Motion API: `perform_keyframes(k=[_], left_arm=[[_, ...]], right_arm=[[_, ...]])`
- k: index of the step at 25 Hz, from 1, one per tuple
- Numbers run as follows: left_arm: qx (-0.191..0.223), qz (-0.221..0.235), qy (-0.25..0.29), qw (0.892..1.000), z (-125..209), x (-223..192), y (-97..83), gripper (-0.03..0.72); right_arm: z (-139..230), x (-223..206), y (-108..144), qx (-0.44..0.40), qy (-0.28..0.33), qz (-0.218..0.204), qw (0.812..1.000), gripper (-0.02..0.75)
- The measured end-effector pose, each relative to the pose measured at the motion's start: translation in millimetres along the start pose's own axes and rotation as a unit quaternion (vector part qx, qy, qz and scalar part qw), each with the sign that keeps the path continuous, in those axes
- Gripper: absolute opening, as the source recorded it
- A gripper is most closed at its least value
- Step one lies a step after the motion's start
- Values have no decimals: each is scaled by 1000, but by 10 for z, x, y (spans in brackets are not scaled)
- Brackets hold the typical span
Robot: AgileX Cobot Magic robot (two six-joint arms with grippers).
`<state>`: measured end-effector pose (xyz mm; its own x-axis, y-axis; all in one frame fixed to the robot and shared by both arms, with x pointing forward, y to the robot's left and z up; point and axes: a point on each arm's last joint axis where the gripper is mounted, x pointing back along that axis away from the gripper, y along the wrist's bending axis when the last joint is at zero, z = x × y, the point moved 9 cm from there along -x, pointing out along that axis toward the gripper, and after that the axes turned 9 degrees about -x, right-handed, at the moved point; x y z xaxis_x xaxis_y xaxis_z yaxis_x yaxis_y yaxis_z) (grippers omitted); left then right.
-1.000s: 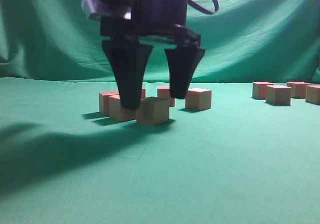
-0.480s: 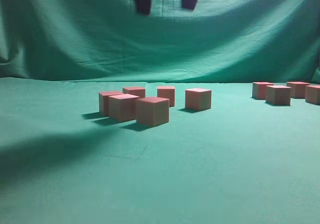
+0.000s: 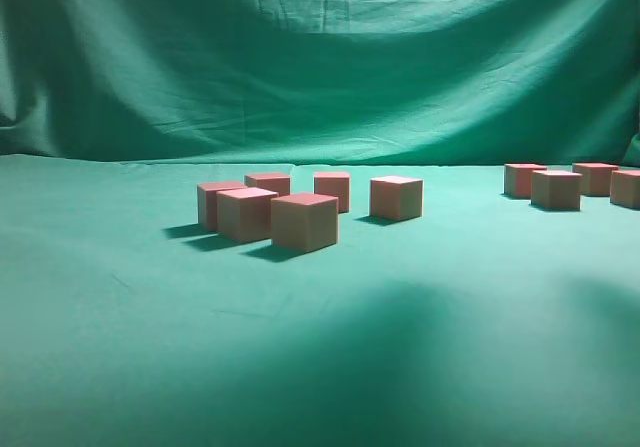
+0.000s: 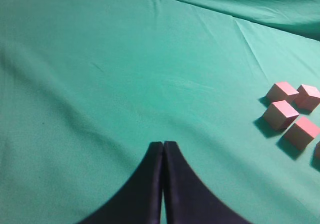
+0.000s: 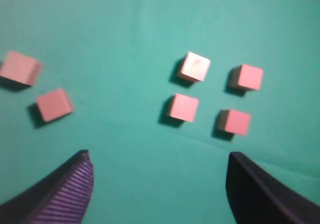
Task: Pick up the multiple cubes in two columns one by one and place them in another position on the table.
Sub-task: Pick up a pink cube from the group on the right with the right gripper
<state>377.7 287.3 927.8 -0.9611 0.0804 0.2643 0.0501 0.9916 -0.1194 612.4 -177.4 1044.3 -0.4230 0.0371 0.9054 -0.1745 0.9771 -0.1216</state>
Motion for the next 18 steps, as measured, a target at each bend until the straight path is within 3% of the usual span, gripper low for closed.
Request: perform_keyframes(k=[6,10,18], left_arm=[[0,0,0,1000,0,0,0,0],[0,0,0,1000,0,0,0,0],[0,0,0,1000,0,0,0,0]], right_arm=[[495,-425,-475,-65,94,35,993,547],[649,-718,-430,-81,120,22,989,547],[476,-1348,-253,-92,93,-7,991,547]])
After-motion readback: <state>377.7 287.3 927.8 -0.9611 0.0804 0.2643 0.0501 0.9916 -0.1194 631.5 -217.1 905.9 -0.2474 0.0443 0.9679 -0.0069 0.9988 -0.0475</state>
